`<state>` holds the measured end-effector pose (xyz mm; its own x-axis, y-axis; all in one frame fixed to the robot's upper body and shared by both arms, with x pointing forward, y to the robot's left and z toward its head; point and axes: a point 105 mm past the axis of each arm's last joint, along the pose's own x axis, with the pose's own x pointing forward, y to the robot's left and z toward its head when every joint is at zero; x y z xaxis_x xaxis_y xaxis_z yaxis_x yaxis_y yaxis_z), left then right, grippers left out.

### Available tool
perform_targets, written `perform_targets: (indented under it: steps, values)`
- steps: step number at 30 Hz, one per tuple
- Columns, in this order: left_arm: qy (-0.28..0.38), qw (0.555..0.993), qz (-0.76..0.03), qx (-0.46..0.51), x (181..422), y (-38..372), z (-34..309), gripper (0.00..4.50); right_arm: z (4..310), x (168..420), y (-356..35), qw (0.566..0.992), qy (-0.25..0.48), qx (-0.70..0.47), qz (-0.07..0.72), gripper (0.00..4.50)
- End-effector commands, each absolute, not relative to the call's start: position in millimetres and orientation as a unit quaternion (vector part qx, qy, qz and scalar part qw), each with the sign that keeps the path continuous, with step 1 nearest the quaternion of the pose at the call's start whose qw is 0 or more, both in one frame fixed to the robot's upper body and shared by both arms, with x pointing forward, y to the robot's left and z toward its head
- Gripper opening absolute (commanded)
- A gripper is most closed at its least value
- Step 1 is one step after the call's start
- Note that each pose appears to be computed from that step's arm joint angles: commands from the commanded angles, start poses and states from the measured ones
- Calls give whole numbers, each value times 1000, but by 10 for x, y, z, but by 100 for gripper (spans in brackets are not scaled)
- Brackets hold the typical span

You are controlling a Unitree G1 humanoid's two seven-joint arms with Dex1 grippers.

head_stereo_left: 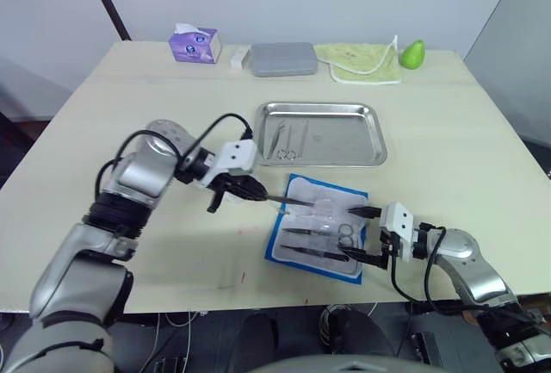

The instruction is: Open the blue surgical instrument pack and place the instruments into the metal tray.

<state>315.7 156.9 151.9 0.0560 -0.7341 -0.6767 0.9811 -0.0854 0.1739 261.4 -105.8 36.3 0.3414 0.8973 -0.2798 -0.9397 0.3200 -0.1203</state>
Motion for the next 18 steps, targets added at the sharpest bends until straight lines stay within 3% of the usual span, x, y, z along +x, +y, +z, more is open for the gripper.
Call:
perform_targets:
  steps: [1, 8, 12, 18]
  values:
    - [142, 665, -670, 297, 3079, 1535, 1724, 3, -467, 2260, -1251, 768, 266, -149, 564, 450]
    - [97, 801, -567, 165, 3268, 1351, 1899, 3, -473, 2271, -1276, 768, 266, -150, 564, 450]
    - [61, 911, -392, 115, 3644, 1017, 1950, 3, -485, 2262, -1313, 765, 268, -153, 565, 450]
    - [65, 969, -237, 40, 3959, 711, 1969, 3, -462, 2291, -1348, 764, 268, -156, 567, 450]
